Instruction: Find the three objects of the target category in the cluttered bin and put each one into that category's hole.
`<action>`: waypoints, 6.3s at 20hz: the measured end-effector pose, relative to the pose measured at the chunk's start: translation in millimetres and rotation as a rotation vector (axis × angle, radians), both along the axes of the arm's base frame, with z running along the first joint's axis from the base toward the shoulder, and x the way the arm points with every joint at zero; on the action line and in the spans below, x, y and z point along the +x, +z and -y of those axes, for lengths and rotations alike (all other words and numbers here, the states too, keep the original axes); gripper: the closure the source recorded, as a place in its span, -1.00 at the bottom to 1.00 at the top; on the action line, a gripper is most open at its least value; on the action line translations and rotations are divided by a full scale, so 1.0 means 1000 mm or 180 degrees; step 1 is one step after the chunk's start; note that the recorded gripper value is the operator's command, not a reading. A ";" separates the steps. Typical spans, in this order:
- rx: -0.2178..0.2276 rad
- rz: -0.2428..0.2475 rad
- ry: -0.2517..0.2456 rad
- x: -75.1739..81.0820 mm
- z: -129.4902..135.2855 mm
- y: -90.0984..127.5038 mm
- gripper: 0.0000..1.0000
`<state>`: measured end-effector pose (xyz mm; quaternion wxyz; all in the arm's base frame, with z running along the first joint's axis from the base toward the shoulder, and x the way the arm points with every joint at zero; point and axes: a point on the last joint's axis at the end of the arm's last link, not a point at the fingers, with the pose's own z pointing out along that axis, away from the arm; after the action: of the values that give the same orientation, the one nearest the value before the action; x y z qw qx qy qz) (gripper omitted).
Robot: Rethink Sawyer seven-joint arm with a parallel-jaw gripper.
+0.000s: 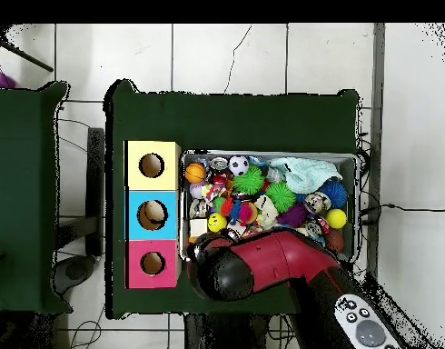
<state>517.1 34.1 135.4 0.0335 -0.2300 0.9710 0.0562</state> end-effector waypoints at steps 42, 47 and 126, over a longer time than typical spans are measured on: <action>0.0012 0.0196 0.0392 0.056 -0.091 0.014 1.00; -0.0003 0.0180 0.0264 0.064 -0.071 0.017 1.00; 0.0098 0.0015 -0.0387 0.055 0.122 -0.012 1.00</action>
<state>571.9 -87.8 123.6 0.0426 -0.1701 0.9821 0.0685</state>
